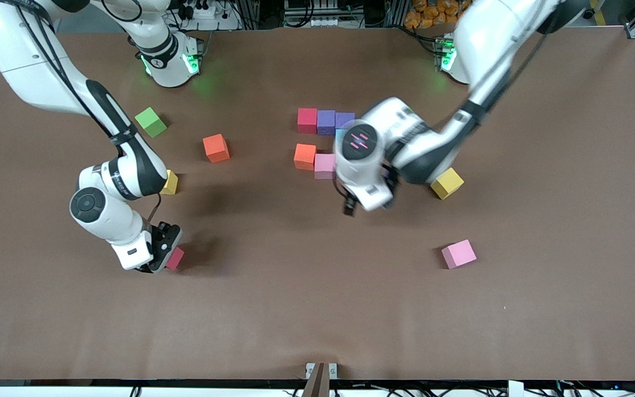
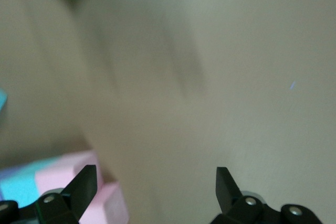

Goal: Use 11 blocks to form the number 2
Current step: 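Carry the magenta cube toward the row while the left gripper reaches pink, then lower the magenta cube near the row while the left gripper grasps pink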

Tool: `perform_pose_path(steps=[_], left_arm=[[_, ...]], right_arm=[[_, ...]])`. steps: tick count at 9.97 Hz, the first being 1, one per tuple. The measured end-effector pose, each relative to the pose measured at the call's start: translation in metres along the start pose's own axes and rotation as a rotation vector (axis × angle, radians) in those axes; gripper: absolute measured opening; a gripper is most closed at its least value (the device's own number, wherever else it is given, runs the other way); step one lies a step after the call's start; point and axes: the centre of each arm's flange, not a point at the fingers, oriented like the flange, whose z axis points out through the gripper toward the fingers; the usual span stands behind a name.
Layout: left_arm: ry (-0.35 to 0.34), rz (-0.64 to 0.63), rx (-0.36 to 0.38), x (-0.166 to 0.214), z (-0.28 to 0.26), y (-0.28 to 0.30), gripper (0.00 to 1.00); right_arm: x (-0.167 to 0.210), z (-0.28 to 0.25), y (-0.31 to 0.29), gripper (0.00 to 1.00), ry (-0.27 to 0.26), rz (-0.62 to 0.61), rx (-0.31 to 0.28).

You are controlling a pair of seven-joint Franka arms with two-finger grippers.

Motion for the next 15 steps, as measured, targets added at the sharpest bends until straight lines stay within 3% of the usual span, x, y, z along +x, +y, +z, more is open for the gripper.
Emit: perform_pose_path(steps=[3, 7, 11, 15], left_arm=[[-0.014, 0.172, 0.017, 0.114, 0.009, 0.024, 1.0], [0.004, 0.42, 0.012, 0.219, 0.015, 0.032, 1.0], [0.034, 0.616, -0.047, 0.267, 0.033, 0.041, 1.0], [0.041, 0.664, -0.069, 0.275, 0.083, 0.05, 1.0]], right_arm=[[0.039, -0.002, -0.03, 0.59, -0.007, 0.169, 0.023], [0.117, 0.0, -0.103, 0.59, -0.009, 0.475, 0.041], [0.172, -0.002, -0.167, 0.59, -0.016, 0.824, 0.051], [0.206, 0.0, -0.227, 0.59, -0.033, 1.081, 0.06]])
